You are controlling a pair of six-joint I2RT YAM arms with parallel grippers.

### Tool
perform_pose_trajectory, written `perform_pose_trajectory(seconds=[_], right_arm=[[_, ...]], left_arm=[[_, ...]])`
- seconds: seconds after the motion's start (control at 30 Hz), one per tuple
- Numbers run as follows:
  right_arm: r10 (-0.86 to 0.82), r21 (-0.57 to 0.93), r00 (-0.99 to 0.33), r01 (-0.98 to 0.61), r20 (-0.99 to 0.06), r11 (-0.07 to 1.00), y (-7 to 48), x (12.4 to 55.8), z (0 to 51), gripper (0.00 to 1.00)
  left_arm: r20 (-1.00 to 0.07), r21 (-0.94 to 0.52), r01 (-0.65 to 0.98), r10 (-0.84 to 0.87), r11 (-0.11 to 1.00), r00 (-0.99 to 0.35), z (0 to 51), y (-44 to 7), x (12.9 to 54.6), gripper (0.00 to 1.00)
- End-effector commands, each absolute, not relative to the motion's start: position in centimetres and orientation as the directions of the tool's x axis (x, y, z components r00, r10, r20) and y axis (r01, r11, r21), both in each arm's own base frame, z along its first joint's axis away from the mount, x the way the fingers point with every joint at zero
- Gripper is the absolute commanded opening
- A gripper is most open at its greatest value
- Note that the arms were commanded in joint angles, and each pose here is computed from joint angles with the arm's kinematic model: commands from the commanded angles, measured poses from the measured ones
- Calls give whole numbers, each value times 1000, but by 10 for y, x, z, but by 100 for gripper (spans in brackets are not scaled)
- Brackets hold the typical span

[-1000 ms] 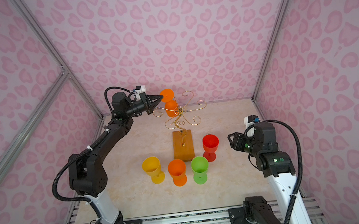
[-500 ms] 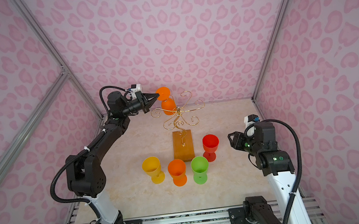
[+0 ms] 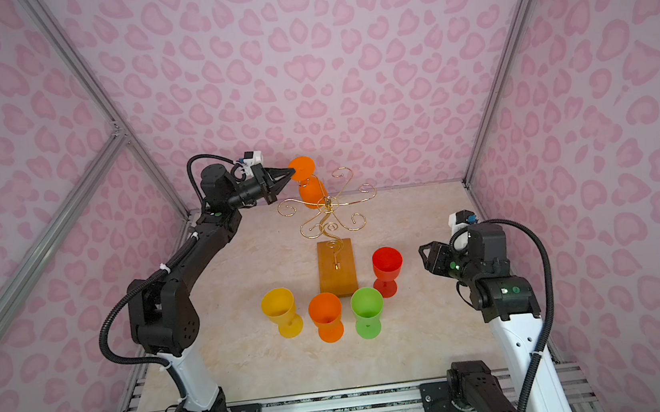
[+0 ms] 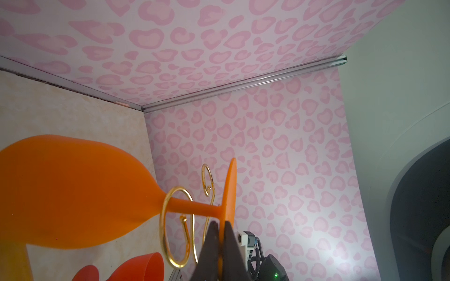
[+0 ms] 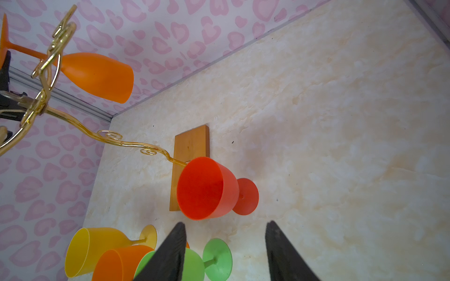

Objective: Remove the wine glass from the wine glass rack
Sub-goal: 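Lift the orange glass off its hook with the left gripper, then pull the orange glass back off the rack with the left gripper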

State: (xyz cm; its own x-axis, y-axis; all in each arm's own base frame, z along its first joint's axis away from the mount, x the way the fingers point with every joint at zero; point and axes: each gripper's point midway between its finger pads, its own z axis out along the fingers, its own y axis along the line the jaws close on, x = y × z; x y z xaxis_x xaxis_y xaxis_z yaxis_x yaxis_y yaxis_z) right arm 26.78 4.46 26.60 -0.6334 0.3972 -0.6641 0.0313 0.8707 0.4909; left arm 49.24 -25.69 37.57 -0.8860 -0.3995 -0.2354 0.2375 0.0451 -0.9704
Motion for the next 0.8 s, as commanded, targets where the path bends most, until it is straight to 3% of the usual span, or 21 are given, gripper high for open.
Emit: perform_pose_trajectory(seconds=[0.0,0.77], right_arm=[[394,493,-628,20,-671,870,45,270,266,54],[403,506,-625,15,-669,862,46,266,266,53]], left_arm=[[-283,-955,296,-388,26,-877,388,-263,492,3],[-297,-951,309,-321,13,-899,395,-273,448,3]])
